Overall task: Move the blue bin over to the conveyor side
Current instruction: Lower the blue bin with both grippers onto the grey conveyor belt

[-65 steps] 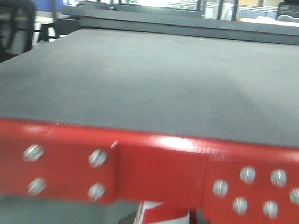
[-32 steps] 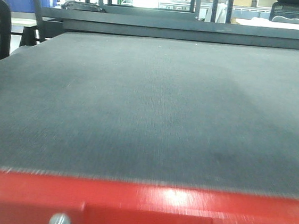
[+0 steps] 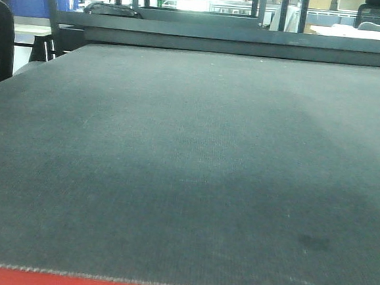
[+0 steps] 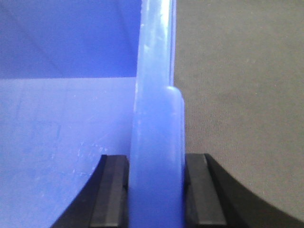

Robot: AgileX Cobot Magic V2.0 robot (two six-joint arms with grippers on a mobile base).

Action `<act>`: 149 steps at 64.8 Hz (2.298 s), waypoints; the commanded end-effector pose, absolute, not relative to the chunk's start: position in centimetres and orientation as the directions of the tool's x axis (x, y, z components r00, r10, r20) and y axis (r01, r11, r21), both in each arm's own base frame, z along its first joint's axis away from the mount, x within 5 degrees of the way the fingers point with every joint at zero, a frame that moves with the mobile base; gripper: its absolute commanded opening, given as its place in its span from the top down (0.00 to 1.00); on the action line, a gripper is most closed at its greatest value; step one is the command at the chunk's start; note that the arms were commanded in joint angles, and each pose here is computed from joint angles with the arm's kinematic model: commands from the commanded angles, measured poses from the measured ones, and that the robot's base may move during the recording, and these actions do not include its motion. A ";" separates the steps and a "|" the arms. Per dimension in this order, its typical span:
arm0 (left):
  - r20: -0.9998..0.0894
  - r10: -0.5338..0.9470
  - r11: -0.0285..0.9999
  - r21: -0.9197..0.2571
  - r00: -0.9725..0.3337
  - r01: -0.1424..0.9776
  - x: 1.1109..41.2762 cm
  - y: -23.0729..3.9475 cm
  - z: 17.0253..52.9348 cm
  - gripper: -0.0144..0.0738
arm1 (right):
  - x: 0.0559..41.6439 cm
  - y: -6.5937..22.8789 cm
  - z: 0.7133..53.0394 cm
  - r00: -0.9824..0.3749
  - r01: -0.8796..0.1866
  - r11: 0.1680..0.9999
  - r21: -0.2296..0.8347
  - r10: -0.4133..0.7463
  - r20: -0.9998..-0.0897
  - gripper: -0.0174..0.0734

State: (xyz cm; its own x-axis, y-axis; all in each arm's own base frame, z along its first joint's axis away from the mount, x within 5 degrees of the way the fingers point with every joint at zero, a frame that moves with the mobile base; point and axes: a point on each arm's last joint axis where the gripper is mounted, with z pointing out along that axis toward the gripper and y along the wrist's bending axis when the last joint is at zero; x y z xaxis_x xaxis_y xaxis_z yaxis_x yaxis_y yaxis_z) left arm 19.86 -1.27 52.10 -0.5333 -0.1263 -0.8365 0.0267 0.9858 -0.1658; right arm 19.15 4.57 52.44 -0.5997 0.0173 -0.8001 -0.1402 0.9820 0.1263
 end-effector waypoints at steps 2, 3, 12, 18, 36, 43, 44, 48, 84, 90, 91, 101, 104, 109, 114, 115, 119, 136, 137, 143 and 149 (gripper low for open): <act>-0.904 -0.108 0.991 -0.129 -0.414 0.024 19.4 -1.0 53.7 0.87 | 18.8 3.8 53.8 -0.489 -0.114 0.990 0.078 0.012 -0.872 0.90; -0.904 -0.108 0.991 -0.129 -0.414 0.024 19.4 -1.0 53.7 0.87 | 18.8 3.8 53.8 -0.489 -0.114 0.990 0.078 0.012 -0.872 0.90; -0.904 -0.108 0.991 -0.129 -0.414 0.024 19.4 -1.0 53.7 0.87 | 18.8 3.8 53.8 -0.489 -0.114 0.990 0.078 0.012 -0.872 0.90; -0.904 -0.108 0.991 -0.129 -0.414 0.024 19.4 -1.0 53.7 0.87 | 18.8 3.8 53.8 -0.489 -0.114 0.990 0.078 0.012 -0.872 0.90; -0.906 -0.108 0.991 -0.130 -0.408 0.025 19.3 -0.9 53.7 0.87 | 18.8 3.8 53.8 -0.489 -0.114 0.990 0.078 0.012 -0.872 0.90; -0.916 -0.110 0.991 -0.131 -0.385 0.027 19.4 -0.9 53.9 0.87 | 18.8 3.8 53.8 -0.489 -0.114 0.990 0.078 0.012 -0.872 0.90; -0.918 -0.111 0.991 -0.131 -0.380 0.028 19.4 -0.9 54.0 0.87 | 18.8 3.8 53.8 -0.489 -0.114 0.990 0.078 0.012 -0.872 0.90; -0.927 -0.112 0.991 -0.131 -0.358 0.030 19.5 -0.9 54.2 0.87 | 18.8 3.8 53.8 -0.489 -0.114 0.990 0.078 0.012 -0.872 0.90; -0.950 -0.132 0.987 -0.152 -0.282 0.052 19.7 -1.1 54.9 0.87 | 18.8 3.8 53.8 -0.488 -0.113 0.991 0.077 0.012 -0.873 0.90; -0.943 -0.130 0.987 -0.152 -0.307 0.050 19.7 -1.1 54.7 0.87 | 18.8 3.8 53.8 -0.488 -0.113 0.991 0.077 0.012 -0.873 0.90; -0.943 -0.130 0.987 -0.152 -0.307 0.050 19.7 -1.1 54.7 0.87 | 18.8 3.8 53.8 -0.488 -0.113 0.991 0.077 0.012 -0.873 0.90; -0.938 -0.128 0.987 -0.152 -0.322 0.048 19.7 -1.1 54.5 0.87 | 19.4 3.9 53.6 -0.499 -0.112 0.991 0.075 0.009 -0.866 0.90; -0.934 -0.128 0.987 -0.152 -0.335 0.047 19.9 -1.1 54.4 0.87 | 19.7 4.0 53.4 -0.507 -0.111 0.991 0.074 0.008 -0.862 0.90; -0.920 -0.125 0.988 -0.151 -0.373 0.043 20.3 -1.1 53.9 0.87 | 20.4 4.1 52.9 -0.527 -0.110 0.991 0.072 0.003 -0.850 0.90; -0.900 -0.122 0.988 -0.151 -0.419 0.036 21.3 -1.2 52.9 0.87 | 21.4 4.4 52.1 -0.554 -0.107 0.992 0.068 -0.003 -0.832 0.90; -0.894 -0.122 0.988 -0.151 -0.431 0.034 21.5 -1.2 52.7 0.87 | 21.6 4.4 51.9 -0.559 -0.107 0.992 0.067 -0.004 -0.829 0.90; -0.874 -0.120 0.988 -0.151 -0.471 0.028 22.5 -1.2 51.7 0.87 | 22.4 4.6 51.3 -0.581 -0.105 0.992 0.064 -0.010 -0.814 0.90; -0.788 -0.121 0.988 -0.153 -0.603 0.001 26.7 -1.3 46.5 0.87 | 24.6 5.1 47.4 -0.677 -0.098 0.994 0.044 -0.034 -0.735 0.90; -0.786 -0.122 0.988 -0.153 -0.606 0.000 26.9 -1.3 46.2 0.87 | 24.8 5.2 47.0 -0.679 -0.099 0.994 0.044 -0.036 -0.733 0.90; -0.774 -0.126 0.988 -0.154 -0.621 -0.009 28.0 -1.3 44.1 0.87 | 25.6 5.4 45.2 -0.689 -0.101 0.994 0.042 -0.040 -0.724 0.90; -0.758 -0.129 0.988 -0.154 -0.640 -0.016 28.6 -1.3 42.2 0.87 | 26.4 5.6 43.1 -0.695 -0.106 0.994 0.042 -0.044 -0.718 0.90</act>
